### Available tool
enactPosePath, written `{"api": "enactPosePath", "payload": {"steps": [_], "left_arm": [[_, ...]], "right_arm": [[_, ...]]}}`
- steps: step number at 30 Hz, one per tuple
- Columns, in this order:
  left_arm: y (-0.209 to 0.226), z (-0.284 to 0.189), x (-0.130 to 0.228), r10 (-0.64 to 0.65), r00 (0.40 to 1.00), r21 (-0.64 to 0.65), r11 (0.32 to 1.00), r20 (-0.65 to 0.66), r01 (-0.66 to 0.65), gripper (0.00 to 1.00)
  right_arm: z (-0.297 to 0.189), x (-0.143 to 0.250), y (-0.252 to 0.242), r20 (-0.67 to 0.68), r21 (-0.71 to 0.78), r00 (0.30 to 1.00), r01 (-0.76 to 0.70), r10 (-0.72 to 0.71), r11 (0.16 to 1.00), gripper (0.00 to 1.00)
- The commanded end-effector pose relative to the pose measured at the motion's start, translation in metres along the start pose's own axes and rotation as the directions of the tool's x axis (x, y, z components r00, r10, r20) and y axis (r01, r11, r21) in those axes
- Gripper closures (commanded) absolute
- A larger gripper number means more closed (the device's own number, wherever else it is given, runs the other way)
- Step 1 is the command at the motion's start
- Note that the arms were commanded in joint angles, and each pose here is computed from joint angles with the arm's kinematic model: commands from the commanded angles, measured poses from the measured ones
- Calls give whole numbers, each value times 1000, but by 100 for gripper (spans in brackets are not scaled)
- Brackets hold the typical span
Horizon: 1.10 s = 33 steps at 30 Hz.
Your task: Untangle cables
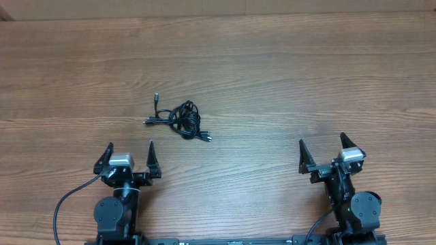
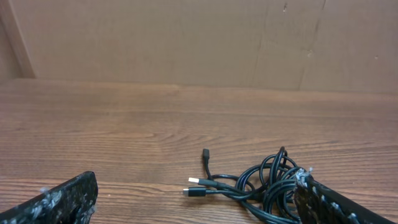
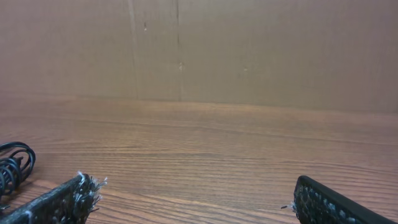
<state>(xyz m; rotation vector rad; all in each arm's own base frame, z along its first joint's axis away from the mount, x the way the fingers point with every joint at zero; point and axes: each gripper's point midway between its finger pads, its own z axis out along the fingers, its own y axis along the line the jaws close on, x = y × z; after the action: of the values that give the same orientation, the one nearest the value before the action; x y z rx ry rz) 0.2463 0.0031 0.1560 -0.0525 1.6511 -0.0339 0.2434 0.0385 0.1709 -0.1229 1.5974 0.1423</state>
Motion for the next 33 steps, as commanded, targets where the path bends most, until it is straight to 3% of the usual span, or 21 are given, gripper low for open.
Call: {"api": "enactPosePath", "payload": {"steps": [1,33], "left_arm": [[0,0,1,-5,1000,-3,1000,2,5,0],[5,0,-1,-5,1000,-34,999,8,6,0]], "right_arm": [[0,1,-4,6,17,1000,-3,3,1000,0],[0,1,-4,6,17,1000,-3,3,1000,0]]}}
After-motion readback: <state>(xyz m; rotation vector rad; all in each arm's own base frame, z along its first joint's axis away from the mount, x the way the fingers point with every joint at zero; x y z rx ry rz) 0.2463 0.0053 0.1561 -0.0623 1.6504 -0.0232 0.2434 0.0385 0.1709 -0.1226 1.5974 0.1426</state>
